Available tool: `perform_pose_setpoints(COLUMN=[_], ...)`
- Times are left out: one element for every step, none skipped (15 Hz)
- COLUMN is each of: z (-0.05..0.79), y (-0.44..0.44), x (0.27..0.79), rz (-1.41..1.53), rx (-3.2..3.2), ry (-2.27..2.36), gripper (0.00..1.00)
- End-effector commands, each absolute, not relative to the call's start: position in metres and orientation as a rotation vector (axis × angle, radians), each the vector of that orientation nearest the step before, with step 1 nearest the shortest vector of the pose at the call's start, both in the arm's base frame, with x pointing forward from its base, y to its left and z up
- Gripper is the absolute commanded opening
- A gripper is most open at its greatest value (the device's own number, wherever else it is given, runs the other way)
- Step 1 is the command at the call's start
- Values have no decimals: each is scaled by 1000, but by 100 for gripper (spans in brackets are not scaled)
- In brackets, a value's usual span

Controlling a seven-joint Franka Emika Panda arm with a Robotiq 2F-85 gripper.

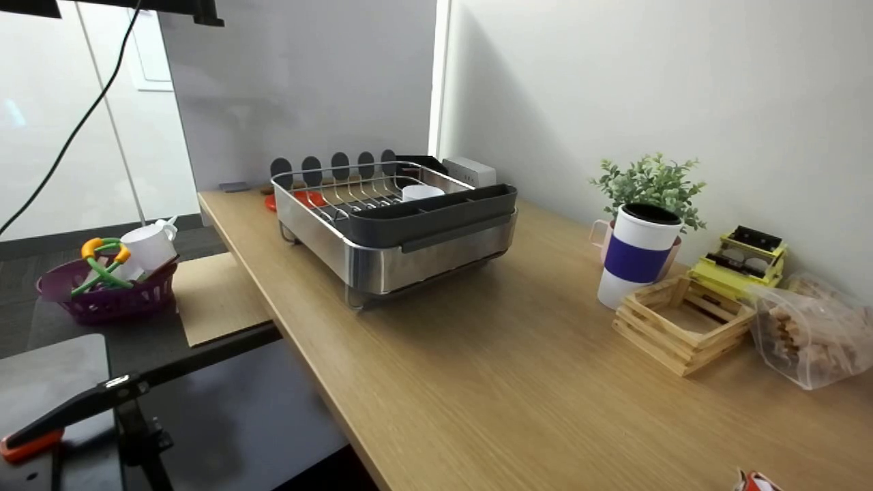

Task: Take the cup out of the dish rack and put it on the table

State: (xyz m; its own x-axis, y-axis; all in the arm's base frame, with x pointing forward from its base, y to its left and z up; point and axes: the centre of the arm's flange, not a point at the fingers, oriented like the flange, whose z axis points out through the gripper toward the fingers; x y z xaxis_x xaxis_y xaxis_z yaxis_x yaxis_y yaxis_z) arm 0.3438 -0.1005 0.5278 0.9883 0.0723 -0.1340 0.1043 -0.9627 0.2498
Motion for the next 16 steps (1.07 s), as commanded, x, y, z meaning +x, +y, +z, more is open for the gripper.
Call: perform_pose_setpoints(z=[537, 538, 538, 538, 537, 535, 532, 529, 526, 522, 518, 513, 508, 504, 500, 502], y=[-78, -71, -61, -52, -42, -33, -25, -17, -10, -4, 1, 5, 7, 8, 8, 8], x=[368, 373, 380, 386, 392, 398, 404, 410, 416, 422, 428, 434, 441, 447, 452, 430], rz=[-116, -99, -91, -87, -83, -81, -84, -97, -110, -128, -146, -164, -183, -205, -221, -184], rx=[2843, 2834, 2825, 2813, 2801, 2790, 2779, 2766, 2756, 2746, 2736, 2729, 2723, 2720, 2719, 2746], ry=[257, 290, 332, 373, 411, 452, 486, 524, 557, 587, 608, 625, 631, 632, 635, 599], gripper=[100, 100, 100, 100, 100, 100, 100, 100, 100, 100, 100, 100, 100, 100, 100, 100])
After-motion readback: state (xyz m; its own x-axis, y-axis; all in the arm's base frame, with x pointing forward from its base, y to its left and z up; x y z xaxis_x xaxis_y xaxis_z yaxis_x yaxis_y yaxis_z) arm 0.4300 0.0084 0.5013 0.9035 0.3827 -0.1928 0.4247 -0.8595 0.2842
